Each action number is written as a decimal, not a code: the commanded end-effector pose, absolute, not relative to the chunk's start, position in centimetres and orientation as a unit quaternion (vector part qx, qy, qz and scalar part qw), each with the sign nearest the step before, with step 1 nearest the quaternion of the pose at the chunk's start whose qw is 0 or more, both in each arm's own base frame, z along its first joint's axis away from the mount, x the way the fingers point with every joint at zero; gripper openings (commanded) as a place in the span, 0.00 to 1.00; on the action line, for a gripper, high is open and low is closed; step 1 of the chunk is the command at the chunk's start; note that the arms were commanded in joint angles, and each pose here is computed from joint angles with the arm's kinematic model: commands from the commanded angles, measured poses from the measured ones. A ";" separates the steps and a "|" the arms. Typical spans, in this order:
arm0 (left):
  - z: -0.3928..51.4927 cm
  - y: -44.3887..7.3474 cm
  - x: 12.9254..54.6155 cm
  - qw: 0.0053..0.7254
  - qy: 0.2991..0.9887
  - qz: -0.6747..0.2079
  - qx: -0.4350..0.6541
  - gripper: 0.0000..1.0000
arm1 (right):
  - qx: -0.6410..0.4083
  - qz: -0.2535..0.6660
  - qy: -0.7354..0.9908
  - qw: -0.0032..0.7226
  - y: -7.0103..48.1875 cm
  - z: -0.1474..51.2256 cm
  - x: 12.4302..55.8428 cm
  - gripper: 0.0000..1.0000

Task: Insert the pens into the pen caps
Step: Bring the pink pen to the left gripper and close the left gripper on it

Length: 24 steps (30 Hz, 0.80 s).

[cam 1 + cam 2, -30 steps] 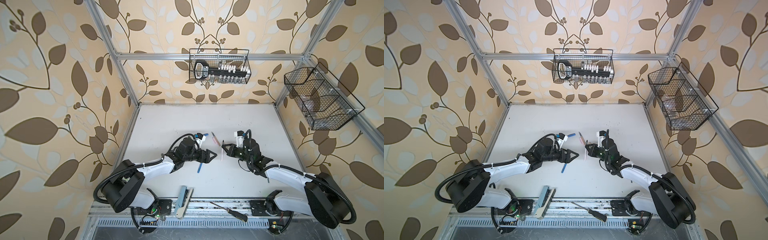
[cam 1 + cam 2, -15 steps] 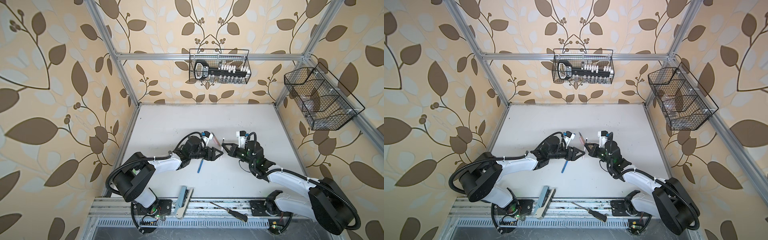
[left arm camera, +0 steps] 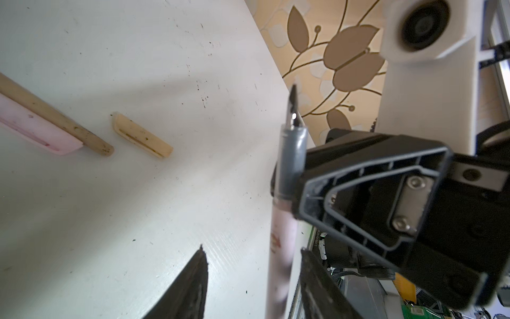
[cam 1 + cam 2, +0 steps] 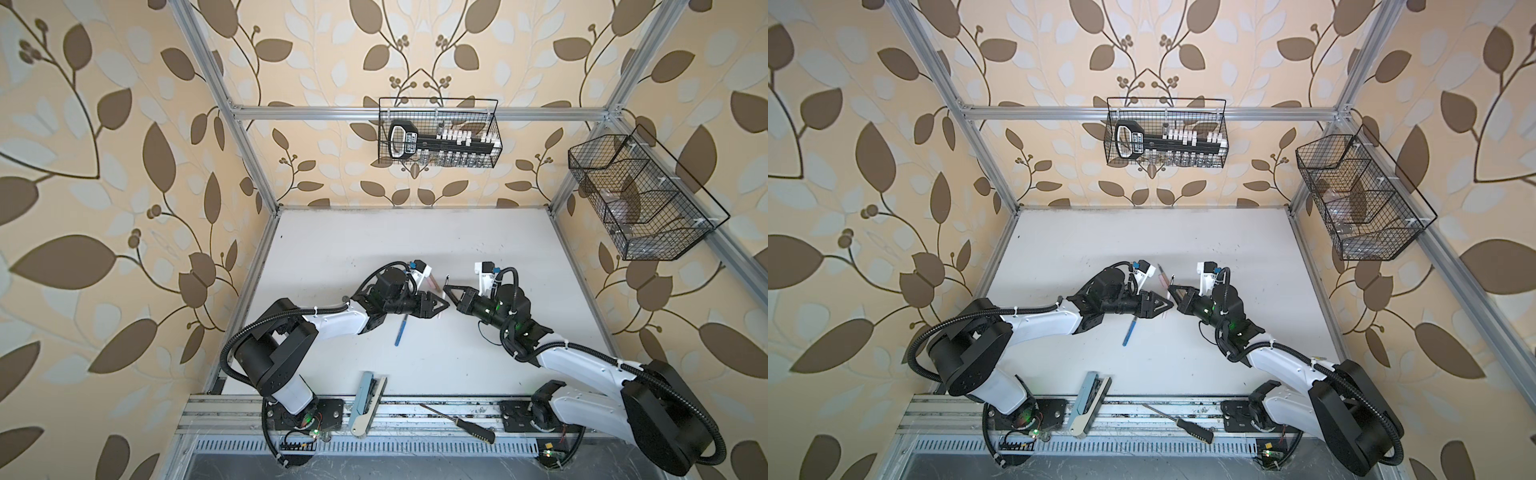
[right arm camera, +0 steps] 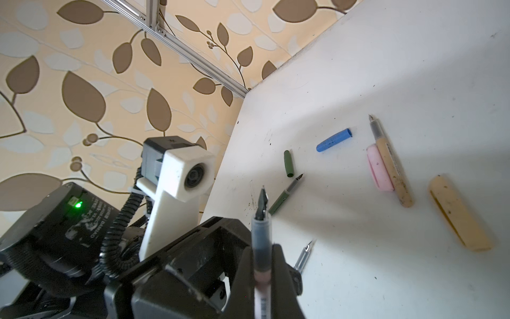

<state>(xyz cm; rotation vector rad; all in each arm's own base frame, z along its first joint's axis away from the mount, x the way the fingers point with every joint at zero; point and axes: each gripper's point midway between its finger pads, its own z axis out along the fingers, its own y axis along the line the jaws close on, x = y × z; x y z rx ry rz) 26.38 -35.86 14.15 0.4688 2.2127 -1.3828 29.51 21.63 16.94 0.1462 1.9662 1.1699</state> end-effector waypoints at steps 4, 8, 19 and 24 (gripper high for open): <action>15.8 -37.6 25.7 0.227 0.790 -0.531 0.204 0.45 | 0.060 0.476 0.774 0.413 21.8 17.1 29.3 0.00; 15.7 -38.0 25.4 0.218 0.790 -0.533 0.211 0.36 | 0.060 0.473 0.775 0.414 21.7 16.9 29.4 0.00; 14.8 -37.7 25.2 0.207 0.802 -0.519 0.210 0.23 | 0.068 0.456 0.782 0.421 20.9 16.1 29.2 0.00; 14.9 -37.6 25.2 0.209 0.803 -0.517 0.211 0.13 | 0.073 0.452 0.781 0.424 20.5 15.9 29.2 0.00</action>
